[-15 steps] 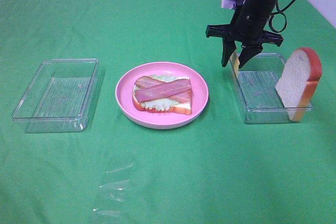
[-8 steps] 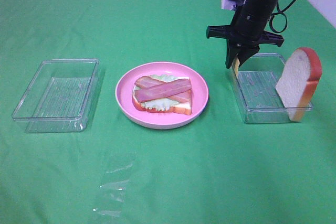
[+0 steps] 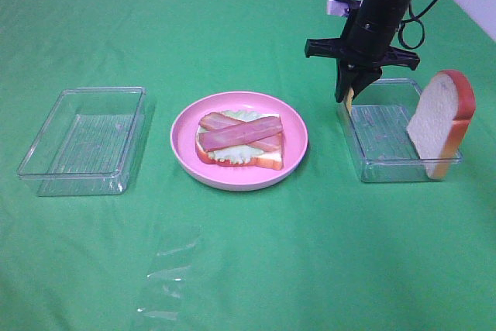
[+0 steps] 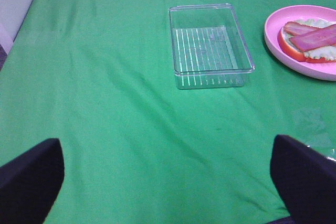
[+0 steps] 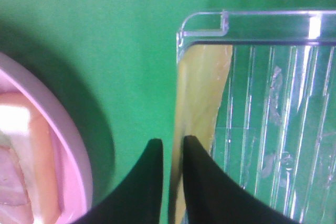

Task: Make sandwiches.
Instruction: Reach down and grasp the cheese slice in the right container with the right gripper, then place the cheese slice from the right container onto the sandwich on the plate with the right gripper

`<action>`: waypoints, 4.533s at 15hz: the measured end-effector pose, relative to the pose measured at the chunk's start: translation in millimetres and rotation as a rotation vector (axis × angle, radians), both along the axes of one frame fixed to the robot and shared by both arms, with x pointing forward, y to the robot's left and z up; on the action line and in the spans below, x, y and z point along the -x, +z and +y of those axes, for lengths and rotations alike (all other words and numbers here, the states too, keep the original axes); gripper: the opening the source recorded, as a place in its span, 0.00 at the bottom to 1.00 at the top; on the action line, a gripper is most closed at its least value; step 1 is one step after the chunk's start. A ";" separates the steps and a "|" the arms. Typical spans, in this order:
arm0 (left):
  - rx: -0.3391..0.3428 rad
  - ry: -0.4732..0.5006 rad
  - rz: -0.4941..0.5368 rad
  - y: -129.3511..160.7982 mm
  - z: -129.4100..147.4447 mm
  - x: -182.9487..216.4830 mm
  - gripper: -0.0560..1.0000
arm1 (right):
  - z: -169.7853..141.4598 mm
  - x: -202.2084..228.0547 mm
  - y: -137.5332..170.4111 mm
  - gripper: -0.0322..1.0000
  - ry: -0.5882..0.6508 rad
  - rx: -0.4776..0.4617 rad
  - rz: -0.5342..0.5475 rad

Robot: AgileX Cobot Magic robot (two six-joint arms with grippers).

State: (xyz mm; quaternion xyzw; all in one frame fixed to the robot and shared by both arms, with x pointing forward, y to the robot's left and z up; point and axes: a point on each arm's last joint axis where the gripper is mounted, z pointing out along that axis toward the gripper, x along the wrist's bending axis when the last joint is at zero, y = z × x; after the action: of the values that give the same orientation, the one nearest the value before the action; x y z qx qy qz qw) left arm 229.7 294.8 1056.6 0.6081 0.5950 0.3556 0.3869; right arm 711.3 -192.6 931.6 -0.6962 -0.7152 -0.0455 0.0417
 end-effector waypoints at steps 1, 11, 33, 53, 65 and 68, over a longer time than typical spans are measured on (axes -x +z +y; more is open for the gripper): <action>0.000 0.000 0.000 0.0 0.0 0.0 0.99 | 0.0 0.1 0.0 0.15 0.000 0.000 0.001; 0.000 0.000 0.000 0.0 0.0 0.0 0.99 | -0.5 0.6 -0.1 0.04 -0.002 0.006 0.007; 0.000 0.000 0.000 0.0 0.0 0.0 0.99 | -4.7 1.0 96.5 0.04 -0.025 0.000 -0.230; 0.003 -0.002 0.000 0.0 -0.3 0.0 0.99 | 93.8 101.3 69.6 0.04 0.167 -0.886 -0.216; 0.003 -0.002 0.000 0.0 -0.3 0.0 0.99 | 129.6 79.4 -1.3 0.04 0.247 -0.597 -0.105; 0.003 -0.002 0.000 0.0 -0.3 0.0 0.99 | 125.5 79.7 -4.8 0.04 0.264 -0.538 -0.101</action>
State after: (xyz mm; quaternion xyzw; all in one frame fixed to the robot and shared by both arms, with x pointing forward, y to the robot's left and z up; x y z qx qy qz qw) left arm 229.7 294.4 1056.6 0.6082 0.5949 0.3543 0.3883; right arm 631.6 -67.1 926.8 -0.5580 -0.7629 -0.2621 0.1948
